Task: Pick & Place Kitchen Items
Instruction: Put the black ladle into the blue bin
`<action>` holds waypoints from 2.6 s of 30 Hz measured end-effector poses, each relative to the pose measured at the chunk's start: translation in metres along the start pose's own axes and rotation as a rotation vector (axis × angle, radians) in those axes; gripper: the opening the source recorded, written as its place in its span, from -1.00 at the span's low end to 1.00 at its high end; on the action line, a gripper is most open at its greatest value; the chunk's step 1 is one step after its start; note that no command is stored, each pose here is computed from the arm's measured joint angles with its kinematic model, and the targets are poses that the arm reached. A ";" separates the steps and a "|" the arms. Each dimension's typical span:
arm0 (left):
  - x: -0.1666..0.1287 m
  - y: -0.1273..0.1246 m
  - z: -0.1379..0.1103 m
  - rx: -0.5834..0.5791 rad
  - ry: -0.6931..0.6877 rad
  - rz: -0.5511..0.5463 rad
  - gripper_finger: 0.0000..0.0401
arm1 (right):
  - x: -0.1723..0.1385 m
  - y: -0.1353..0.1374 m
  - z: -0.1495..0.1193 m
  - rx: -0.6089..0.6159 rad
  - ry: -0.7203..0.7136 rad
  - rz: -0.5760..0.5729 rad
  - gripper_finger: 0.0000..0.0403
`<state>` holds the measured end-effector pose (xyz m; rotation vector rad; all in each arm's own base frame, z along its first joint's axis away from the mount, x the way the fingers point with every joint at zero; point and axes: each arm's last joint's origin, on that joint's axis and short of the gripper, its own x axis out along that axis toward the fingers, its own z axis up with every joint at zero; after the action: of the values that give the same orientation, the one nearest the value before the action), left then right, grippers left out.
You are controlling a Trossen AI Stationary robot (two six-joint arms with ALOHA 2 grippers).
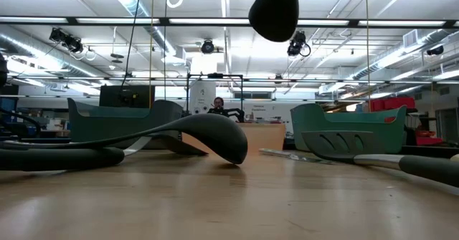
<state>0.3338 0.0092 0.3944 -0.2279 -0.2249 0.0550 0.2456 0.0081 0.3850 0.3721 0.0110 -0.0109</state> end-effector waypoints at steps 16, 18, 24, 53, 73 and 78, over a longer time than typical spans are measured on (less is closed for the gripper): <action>-0.034 0.001 0.031 0.079 0.050 0.105 -0.59 | -0.015 0.004 0.009 -0.015 -0.021 0.040 -0.17; -0.038 0.002 0.035 0.082 0.053 0.117 -0.59 | -0.015 0.004 0.009 -0.027 -0.021 0.042 -0.23; -0.042 0.002 0.037 0.084 0.067 0.119 -0.59 | -0.015 0.004 0.009 -0.112 -0.022 0.039 -0.44; -0.115 0.023 0.079 0.216 0.151 0.425 -0.59 | -0.015 0.000 0.002 -0.178 0.044 -0.001 -0.98; -0.137 0.067 0.075 0.283 0.338 0.731 -0.59 | -0.015 -0.001 -0.001 -0.176 0.071 -0.011 -0.99; -0.136 0.082 0.064 0.328 0.454 0.815 -0.59 | -0.015 -0.001 -0.001 -0.176 0.069 -0.026 -0.99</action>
<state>0.1846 0.0918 0.4076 0.0122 0.3415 0.8338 0.2301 0.0074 0.3842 0.1964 0.0842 -0.0232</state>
